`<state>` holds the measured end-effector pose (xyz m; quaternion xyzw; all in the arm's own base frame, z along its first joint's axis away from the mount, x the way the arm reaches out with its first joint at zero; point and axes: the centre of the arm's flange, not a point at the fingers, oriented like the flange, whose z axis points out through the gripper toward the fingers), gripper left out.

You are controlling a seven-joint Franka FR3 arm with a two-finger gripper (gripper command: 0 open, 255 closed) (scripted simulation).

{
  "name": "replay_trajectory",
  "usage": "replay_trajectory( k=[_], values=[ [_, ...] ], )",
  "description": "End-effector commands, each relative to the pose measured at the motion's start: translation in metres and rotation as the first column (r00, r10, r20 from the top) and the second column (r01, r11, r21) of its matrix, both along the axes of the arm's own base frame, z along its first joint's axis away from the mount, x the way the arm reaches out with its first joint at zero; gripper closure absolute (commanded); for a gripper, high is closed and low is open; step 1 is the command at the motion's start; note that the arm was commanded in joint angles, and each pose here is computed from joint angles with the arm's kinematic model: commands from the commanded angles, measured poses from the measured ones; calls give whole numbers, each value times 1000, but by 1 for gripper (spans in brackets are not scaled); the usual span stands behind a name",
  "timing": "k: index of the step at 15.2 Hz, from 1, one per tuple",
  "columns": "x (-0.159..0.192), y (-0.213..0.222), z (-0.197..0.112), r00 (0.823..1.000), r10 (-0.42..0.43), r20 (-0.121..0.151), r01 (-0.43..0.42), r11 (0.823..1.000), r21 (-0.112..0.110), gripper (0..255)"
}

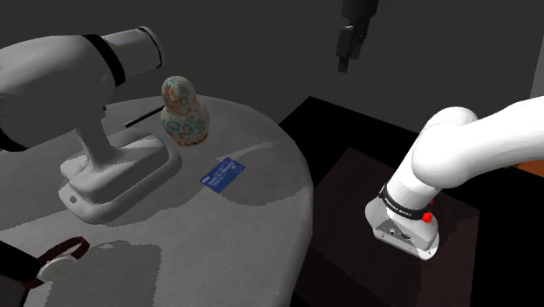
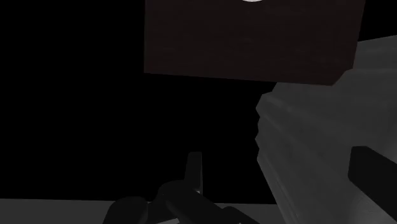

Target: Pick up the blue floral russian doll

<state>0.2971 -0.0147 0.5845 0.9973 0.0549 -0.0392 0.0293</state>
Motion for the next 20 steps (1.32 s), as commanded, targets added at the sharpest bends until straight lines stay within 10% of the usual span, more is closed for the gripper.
replay_trajectory(
  k=[1,10,20],
  values=[
    [0,0,0,1000,0,0,0,1000,0,0],
    [76,77,3,970,237,59,-240,970,30,0],
    [136,180,14,867,481,131,-490,871,45,0]
  ],
)
